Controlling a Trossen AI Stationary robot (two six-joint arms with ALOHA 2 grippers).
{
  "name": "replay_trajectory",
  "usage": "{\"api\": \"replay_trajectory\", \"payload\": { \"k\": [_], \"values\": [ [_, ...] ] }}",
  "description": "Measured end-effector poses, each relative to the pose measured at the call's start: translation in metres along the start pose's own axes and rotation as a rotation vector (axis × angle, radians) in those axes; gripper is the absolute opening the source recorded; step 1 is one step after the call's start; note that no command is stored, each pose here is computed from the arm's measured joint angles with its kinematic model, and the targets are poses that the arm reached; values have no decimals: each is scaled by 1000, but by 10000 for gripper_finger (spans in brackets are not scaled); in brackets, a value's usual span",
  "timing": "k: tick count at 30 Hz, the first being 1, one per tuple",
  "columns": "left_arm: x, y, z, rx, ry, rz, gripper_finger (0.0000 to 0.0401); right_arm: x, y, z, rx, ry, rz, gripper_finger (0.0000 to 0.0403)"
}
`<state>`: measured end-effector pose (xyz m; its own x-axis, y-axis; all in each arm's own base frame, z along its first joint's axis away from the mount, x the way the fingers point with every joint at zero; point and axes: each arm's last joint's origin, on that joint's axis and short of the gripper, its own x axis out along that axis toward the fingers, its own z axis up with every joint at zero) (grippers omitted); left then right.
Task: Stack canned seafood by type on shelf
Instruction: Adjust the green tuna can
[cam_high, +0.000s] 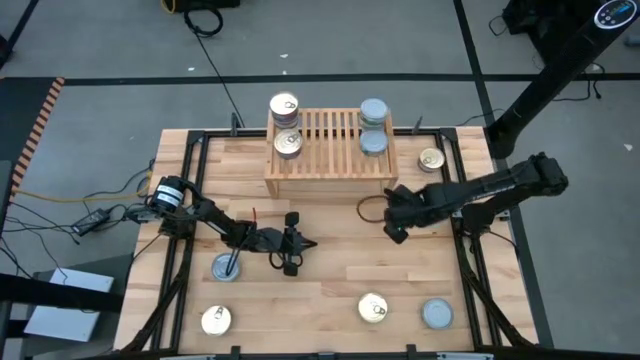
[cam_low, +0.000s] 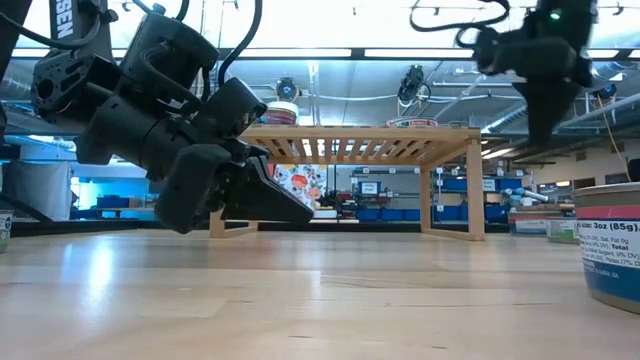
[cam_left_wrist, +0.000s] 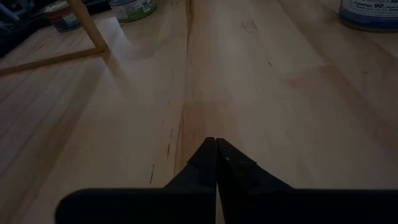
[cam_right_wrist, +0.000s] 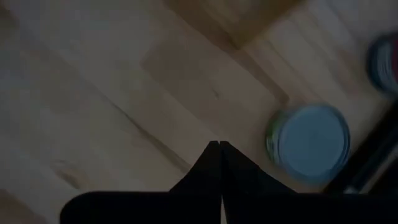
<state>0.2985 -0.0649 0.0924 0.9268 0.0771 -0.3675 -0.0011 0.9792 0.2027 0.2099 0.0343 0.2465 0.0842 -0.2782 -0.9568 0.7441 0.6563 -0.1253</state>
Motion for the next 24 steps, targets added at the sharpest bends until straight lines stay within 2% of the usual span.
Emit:
{"api": "replay_trajectory", "payload": {
  "k": [9, 19, 24],
  "values": [
    [0, 0, 0, 0, -1, 0, 5, 32, -1, -36, 148, -47, -111, 4],
    [0, 0, 0, -4, -1, 0, 5, 58, -10, -66, 298, -266, -187, 3],
    [0, 0, 0, -4, -1, 0, 5, 74, -20, -78, 346, -294, -224, 3]
  ]
}}
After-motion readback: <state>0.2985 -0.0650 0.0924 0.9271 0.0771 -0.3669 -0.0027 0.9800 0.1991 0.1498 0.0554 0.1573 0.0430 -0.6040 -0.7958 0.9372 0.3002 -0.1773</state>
